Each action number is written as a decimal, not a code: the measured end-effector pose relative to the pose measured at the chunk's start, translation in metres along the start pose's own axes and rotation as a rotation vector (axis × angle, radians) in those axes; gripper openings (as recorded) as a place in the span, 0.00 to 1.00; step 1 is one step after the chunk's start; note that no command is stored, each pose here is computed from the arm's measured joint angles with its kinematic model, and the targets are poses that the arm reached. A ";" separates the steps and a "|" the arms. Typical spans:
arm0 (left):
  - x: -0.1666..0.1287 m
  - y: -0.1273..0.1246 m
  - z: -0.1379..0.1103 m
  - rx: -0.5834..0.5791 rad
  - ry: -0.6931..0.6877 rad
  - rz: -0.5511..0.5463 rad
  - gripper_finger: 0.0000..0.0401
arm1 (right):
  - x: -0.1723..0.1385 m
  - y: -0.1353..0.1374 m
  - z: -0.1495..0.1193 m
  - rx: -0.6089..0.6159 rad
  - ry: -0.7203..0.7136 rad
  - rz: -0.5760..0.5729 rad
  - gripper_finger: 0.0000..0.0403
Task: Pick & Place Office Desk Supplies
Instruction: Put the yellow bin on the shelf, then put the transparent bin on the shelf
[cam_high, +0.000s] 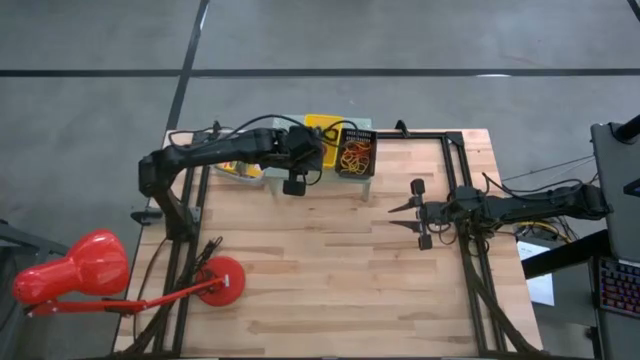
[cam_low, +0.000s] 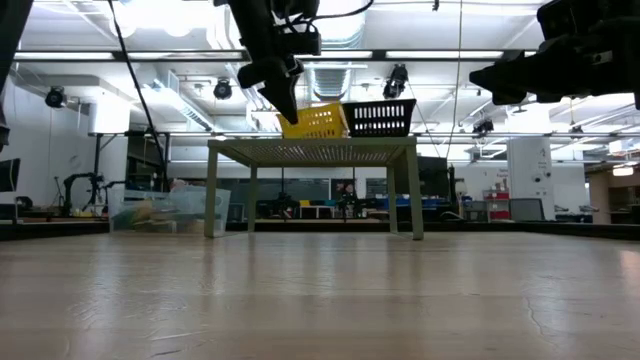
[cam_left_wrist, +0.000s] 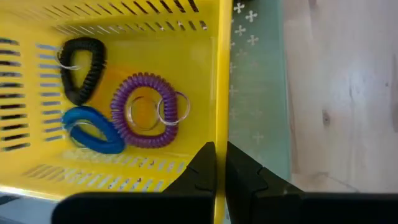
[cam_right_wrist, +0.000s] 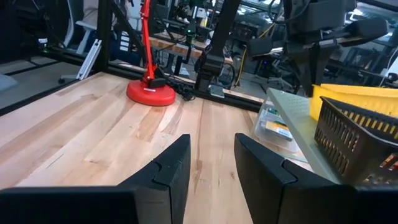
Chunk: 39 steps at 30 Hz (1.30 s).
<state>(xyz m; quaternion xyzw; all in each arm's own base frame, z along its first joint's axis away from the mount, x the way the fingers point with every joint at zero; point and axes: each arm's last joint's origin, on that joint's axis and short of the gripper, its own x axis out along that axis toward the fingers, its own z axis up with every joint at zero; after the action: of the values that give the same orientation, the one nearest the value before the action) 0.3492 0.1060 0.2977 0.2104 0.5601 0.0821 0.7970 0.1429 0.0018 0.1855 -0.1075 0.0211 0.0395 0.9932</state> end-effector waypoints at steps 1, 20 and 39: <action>0.001 0.000 0.000 0.001 0.001 0.002 0.04 | 0.000 0.000 0.000 0.000 0.002 0.001 0.30; -0.005 0.000 -0.003 -0.006 0.009 0.007 0.24 | 0.000 0.000 -0.002 0.002 0.020 0.005 0.30; -0.060 0.006 -0.007 -0.245 0.054 0.073 0.24 | 0.000 0.000 -0.002 0.002 0.020 0.005 0.30</action>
<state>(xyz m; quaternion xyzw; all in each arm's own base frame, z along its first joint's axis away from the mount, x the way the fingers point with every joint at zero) 0.3219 0.0909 0.3497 0.1294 0.5591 0.1846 0.7979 0.1432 0.0019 0.1834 -0.1069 0.0311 0.0410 0.9929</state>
